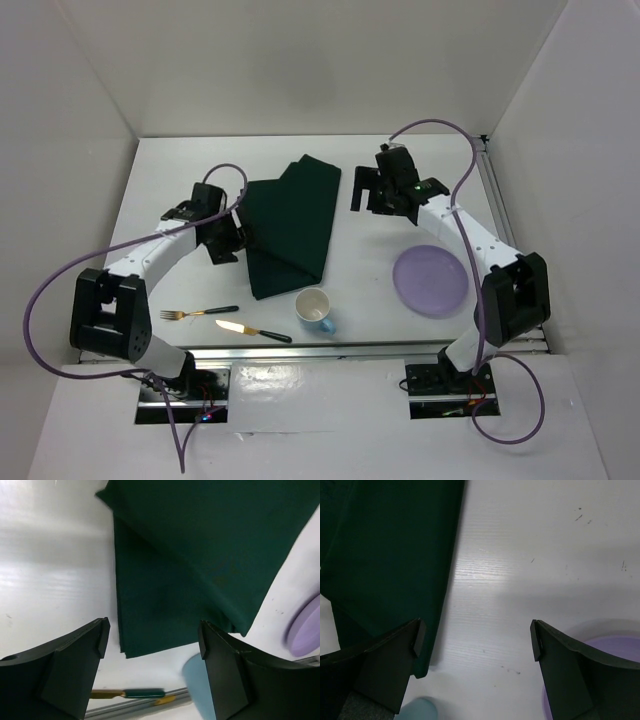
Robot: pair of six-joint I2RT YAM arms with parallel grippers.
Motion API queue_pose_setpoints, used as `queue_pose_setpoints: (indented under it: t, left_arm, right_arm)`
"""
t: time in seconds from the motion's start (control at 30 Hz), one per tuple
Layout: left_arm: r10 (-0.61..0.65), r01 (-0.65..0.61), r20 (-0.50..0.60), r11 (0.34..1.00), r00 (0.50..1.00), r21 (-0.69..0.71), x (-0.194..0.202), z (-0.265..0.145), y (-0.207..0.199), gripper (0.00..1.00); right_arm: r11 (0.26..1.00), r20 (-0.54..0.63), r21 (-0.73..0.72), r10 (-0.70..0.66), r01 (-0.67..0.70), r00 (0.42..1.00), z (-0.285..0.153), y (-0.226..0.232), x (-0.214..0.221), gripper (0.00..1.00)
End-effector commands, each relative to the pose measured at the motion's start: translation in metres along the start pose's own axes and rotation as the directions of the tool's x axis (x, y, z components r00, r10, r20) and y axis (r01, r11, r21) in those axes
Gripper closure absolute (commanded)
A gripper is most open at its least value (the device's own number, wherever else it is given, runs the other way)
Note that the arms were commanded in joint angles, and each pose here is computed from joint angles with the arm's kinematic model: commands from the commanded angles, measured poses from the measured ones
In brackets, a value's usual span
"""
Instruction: Set the dinner table for one person
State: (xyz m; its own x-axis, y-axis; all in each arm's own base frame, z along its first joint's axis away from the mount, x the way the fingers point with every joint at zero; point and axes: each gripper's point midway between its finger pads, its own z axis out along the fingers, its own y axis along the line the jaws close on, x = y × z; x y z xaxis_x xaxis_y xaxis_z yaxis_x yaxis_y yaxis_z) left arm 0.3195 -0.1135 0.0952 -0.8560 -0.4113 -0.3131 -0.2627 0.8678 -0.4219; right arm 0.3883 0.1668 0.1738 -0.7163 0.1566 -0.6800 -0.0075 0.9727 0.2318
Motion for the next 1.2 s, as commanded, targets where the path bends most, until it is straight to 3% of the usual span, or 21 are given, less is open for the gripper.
queue_pose_setpoints:
  t: [0.0, 0.27, 0.47, 0.57, 0.6, 0.7, 0.73, 0.87, 1.17]
  left_arm:
    - [-0.16, 0.162, -0.032, 0.985, 0.987, 0.067, 0.013, 0.005, -0.013, 0.11]
    - [-0.184, 0.191, -0.113, 0.98, 0.976, 0.051, 0.058, 0.021, -0.009, 0.1]
    - [-0.215, 0.224, -0.147, 0.974, 0.965, 0.043, 0.076, 0.039, -0.007, 0.15]
    - [-0.225, 0.228, -0.153, 0.974, 0.962, 0.001, 0.081, 0.049, 0.003, 0.22]
    - [-0.222, 0.226, -0.146, 0.974, 0.964, 0.011, 0.079, 0.05, 0.001, 0.24]
    - [-0.236, 0.237, -0.151, 0.971, 0.96, -0.013, 0.081, 0.054, 0.005, 0.46]
    - [-0.233, 0.235, -0.144, 0.972, 0.962, -0.003, 0.077, 0.054, 0.002, 0.66]
    - [-0.203, 0.204, -0.102, 0.979, 0.974, 0.002, 0.053, 0.049, -0.001, 1.0]
    - [-0.169, 0.168, -0.034, 0.986, 0.985, -0.02, -0.021, 0.05, 0.005, 1.0]
  right_arm:
    - [0.995, 0.059, -0.088, -0.041, 0.046, 0.997, -0.013, 0.023, -0.016, 0.0]
    - [0.992, 0.044, -0.105, -0.062, 0.067, 0.997, -0.007, 0.037, -0.013, 0.0]
    - [0.989, 0.03, -0.118, -0.081, 0.084, 0.996, -0.004, 0.048, -0.008, 0.0]
    - [0.979, 0.048, -0.143, -0.139, 0.145, 0.989, -0.006, 0.067, -0.009, 0.0]
    - [0.975, 0.052, -0.152, -0.156, 0.162, 0.986, -0.006, 0.073, -0.01, 0.0]
    - [0.959, 0.067, -0.167, -0.222, 0.231, 0.973, -0.003, 0.095, -0.012, 0.0]
    - [0.951, 0.06, -0.17, -0.252, 0.259, 0.966, 0.004, 0.101, -0.009, 0.0]
    - [0.937, 0.063, -0.199, -0.279, 0.286, 0.958, 0.014, 0.123, -0.009, 0.0]
    - [0.892, 0.075, -0.327, -0.306, 0.313, 0.949, 0.037, 0.171, -0.013, 0.0]
